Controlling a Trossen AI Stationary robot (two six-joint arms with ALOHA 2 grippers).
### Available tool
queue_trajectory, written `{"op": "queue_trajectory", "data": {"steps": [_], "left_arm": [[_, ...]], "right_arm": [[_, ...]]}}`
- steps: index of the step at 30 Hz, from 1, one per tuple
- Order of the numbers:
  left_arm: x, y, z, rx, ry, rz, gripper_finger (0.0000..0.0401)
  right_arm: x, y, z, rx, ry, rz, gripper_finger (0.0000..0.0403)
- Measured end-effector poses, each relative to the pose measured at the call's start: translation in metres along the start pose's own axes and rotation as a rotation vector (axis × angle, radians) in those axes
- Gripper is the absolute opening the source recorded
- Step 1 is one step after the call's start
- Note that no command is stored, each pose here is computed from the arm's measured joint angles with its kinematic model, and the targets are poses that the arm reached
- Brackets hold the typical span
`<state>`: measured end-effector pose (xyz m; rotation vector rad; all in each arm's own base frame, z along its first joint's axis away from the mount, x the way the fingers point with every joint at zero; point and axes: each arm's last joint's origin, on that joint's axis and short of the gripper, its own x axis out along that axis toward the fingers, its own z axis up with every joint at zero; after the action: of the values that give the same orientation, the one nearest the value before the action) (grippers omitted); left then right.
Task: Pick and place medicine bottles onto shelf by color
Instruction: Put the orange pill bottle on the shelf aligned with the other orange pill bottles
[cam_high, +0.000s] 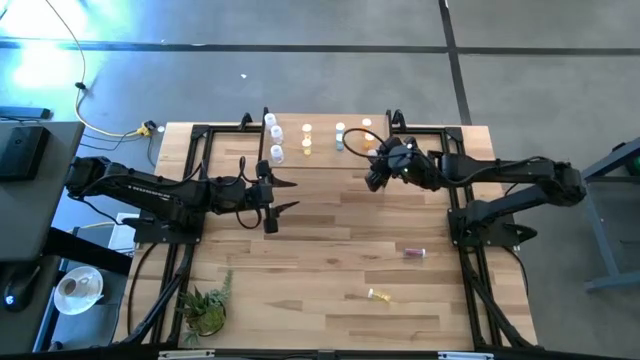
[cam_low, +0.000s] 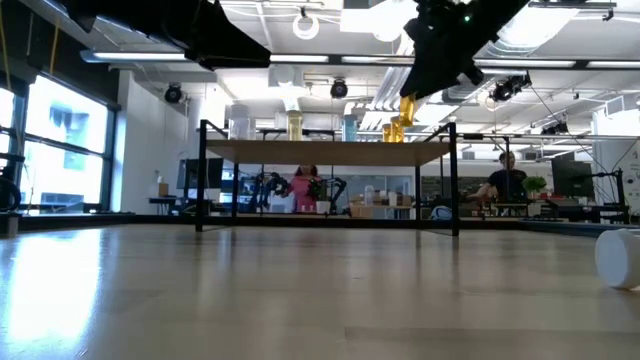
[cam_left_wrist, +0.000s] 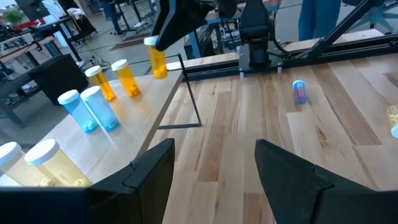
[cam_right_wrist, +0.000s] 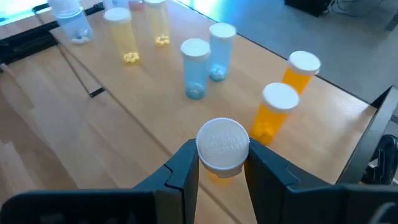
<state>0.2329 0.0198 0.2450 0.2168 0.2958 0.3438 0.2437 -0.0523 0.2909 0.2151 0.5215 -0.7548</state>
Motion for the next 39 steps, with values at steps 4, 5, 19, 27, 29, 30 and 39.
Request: {"op": "queue_trajectory", "data": {"steps": [4, 5, 19, 27, 29, 30, 39], "left_arm": [[0.0, 0.0, 0.0, 0.0, 0.0, 0.0, 0.0211], [0.0, 0.0, 0.0, 0.0, 0.0, 0.0, 0.0211], [0.0, 0.0, 0.0, 0.003, 0.0, 0.0, 0.0211], [0.0, 0.0, 0.0, 0.003, -0.001, 0.0, 0.0211], [0.0, 0.0, 0.0, 0.003, -0.001, 0.0, 0.0211], [0.0, 0.0, 0.0, 0.003, -0.001, 0.0, 0.0211], [0.0, 0.0, 0.0, 0.003, -0.001, 0.0, 0.0211]], "right_arm": [[0.008, -0.004, 0.0, 0.01, 0.027, 0.01, 0.0095], [0.009, -0.005, 0.0, 0.013, 0.034, 0.017, 0.0095], [0.024, -0.009, -0.002, -0.007, 0.082, 0.013, 0.0095], [0.025, -0.012, -0.002, 0.002, 0.085, 0.002, 0.0095], [0.025, -0.012, -0.002, 0.002, 0.085, 0.002, 0.0095], [0.025, -0.012, -0.002, 0.003, 0.085, 0.002, 0.0095], [0.025, -0.012, -0.002, 0.017, 0.085, 0.001, 0.0154]]}}
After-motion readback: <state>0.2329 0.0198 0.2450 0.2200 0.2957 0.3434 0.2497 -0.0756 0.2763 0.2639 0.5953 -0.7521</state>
